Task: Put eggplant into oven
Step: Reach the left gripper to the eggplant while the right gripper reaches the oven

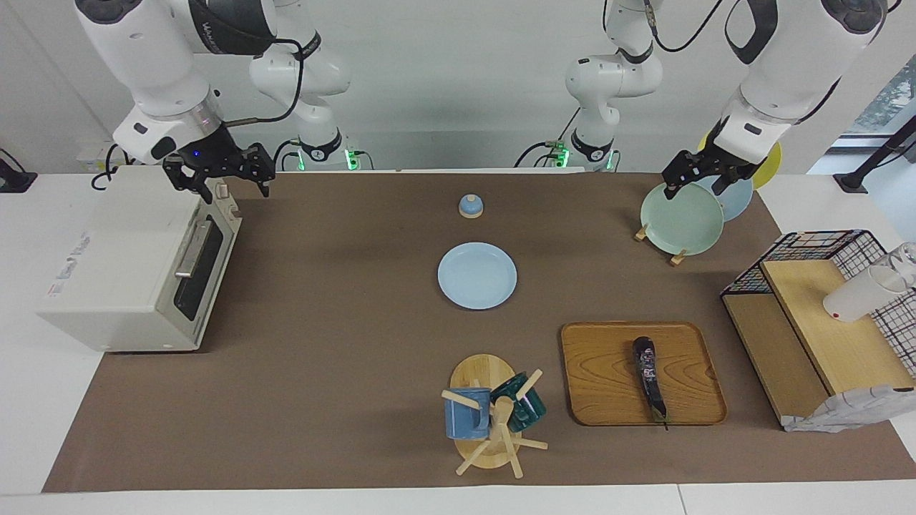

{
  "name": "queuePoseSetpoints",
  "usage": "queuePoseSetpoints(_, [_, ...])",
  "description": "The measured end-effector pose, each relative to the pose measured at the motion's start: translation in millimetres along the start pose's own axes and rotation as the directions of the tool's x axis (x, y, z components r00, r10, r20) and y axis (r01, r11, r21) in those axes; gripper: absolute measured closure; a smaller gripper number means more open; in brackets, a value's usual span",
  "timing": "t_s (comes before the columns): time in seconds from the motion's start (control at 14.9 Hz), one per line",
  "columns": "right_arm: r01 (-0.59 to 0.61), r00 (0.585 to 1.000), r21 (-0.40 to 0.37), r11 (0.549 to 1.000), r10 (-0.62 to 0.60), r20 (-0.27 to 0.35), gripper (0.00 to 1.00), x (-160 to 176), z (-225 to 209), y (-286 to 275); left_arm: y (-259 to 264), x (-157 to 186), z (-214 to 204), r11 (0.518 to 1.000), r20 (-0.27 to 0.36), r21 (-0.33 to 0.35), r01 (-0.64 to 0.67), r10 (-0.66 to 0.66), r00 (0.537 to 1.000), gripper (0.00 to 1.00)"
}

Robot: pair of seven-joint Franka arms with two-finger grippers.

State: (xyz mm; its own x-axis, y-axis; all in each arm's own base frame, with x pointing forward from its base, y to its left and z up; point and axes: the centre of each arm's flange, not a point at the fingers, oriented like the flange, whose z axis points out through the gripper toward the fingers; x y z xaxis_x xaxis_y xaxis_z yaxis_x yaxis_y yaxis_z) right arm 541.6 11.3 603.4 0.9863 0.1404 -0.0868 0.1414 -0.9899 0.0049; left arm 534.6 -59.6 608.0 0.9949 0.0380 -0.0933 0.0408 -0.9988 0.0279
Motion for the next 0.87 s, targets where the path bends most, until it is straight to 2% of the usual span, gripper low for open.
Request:
queuePoseSetpoints(0.47, [0.0,1.0,0.0,1.0,0.0,0.0,0.0,0,0,0,0,0,0,1.0,-0.005,-0.001,-0.001,0.001,1.0,0.0])
queuePoseSetpoints(0.87, [0.0,1.0,0.0,1.0,0.0,0.0,0.0,0,0,0,4,13,-1,1.0,-0.105,-0.015,-0.002,0.0,0.994,0.0])
